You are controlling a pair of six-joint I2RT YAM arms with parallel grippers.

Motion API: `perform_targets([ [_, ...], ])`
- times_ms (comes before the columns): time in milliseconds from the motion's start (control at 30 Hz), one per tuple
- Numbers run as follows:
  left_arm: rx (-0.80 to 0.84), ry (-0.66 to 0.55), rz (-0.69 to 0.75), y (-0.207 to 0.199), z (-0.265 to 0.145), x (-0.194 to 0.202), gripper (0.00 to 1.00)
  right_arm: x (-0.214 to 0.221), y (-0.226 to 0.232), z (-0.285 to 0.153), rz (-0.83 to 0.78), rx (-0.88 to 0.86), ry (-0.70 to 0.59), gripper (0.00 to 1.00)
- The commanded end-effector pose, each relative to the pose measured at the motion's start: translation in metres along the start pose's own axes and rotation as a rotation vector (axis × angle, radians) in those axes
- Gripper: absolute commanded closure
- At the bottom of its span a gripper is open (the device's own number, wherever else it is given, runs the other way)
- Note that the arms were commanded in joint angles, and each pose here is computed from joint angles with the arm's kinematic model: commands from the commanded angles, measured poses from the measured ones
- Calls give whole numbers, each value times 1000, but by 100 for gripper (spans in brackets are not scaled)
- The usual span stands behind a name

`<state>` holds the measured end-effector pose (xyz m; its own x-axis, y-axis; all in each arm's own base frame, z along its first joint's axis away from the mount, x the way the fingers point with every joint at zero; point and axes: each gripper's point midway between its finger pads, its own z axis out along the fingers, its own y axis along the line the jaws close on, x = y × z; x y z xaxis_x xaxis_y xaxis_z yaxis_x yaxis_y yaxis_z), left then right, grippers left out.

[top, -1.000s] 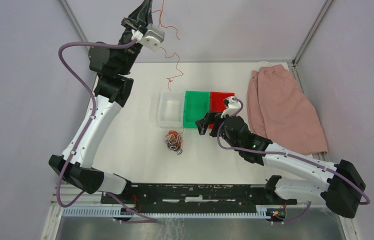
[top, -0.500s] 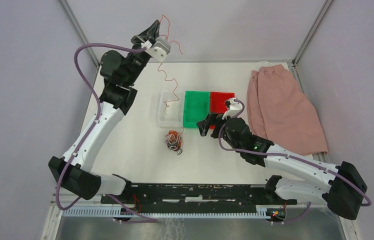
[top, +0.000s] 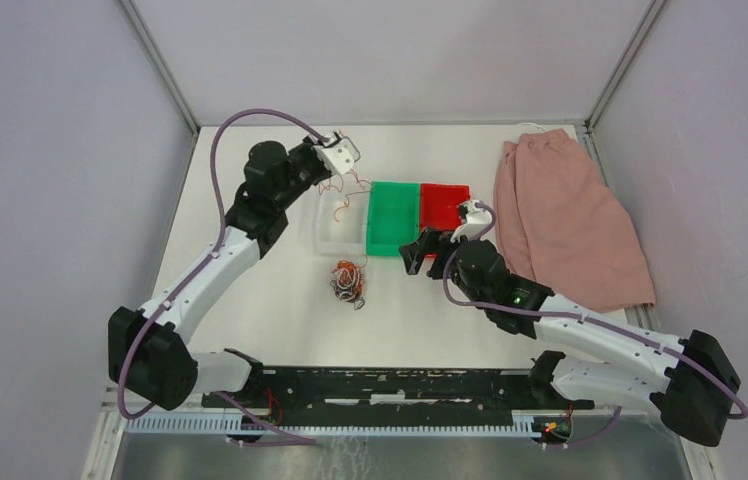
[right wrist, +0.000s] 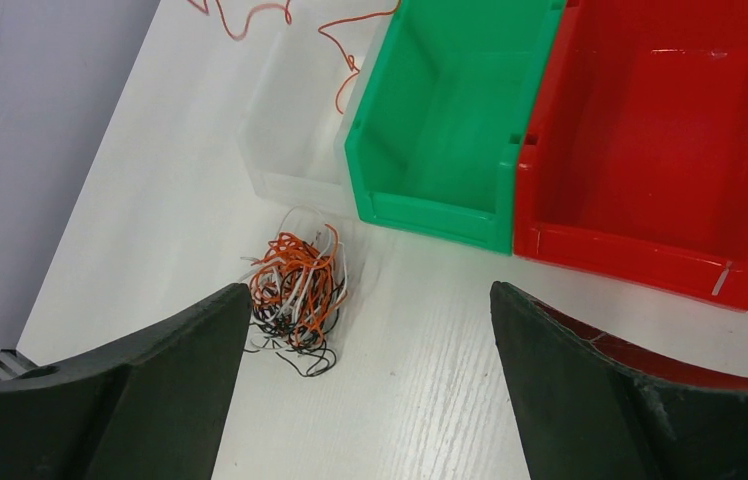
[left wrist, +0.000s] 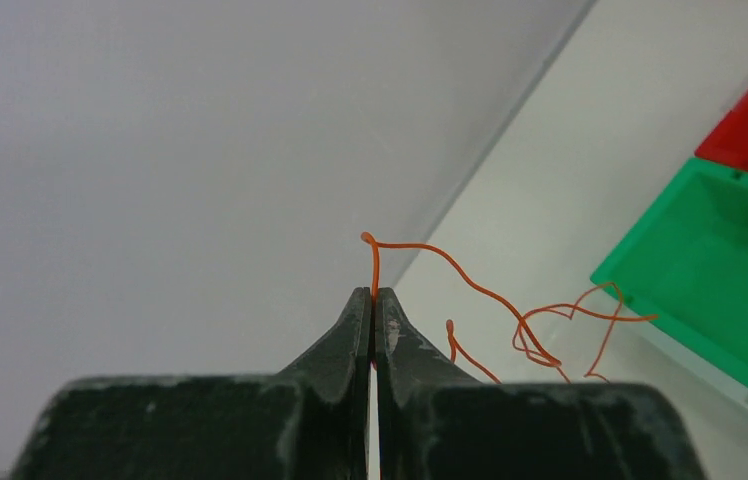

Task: Untangle the cables
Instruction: Place the cable in the bin.

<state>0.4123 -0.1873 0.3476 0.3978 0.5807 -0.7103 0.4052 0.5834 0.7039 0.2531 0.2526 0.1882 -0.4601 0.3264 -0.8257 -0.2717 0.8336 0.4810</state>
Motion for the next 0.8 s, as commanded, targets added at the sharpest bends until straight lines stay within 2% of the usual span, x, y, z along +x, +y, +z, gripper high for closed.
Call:
perform_targets([
  [0, 10, 50, 23, -7, -10, 12, 97, -12, -2, -4, 14, 13, -45, 4],
  [267, 209, 118, -51, -53, -24, 30, 97, -8, -3, -1, 13, 20, -30, 4],
  [433, 272, 235, -107, -80, -22, 63, 97, -9, -5, -2, 12, 31, -32, 4],
  [567, 306, 361, -83, -97, -17, 101, 97, -10, -7, -2, 0, 44, -31, 4],
  [767, 353, 412, -87, -114, 0, 123, 97, -9, -12, 0, -9, 62, -25, 4],
])
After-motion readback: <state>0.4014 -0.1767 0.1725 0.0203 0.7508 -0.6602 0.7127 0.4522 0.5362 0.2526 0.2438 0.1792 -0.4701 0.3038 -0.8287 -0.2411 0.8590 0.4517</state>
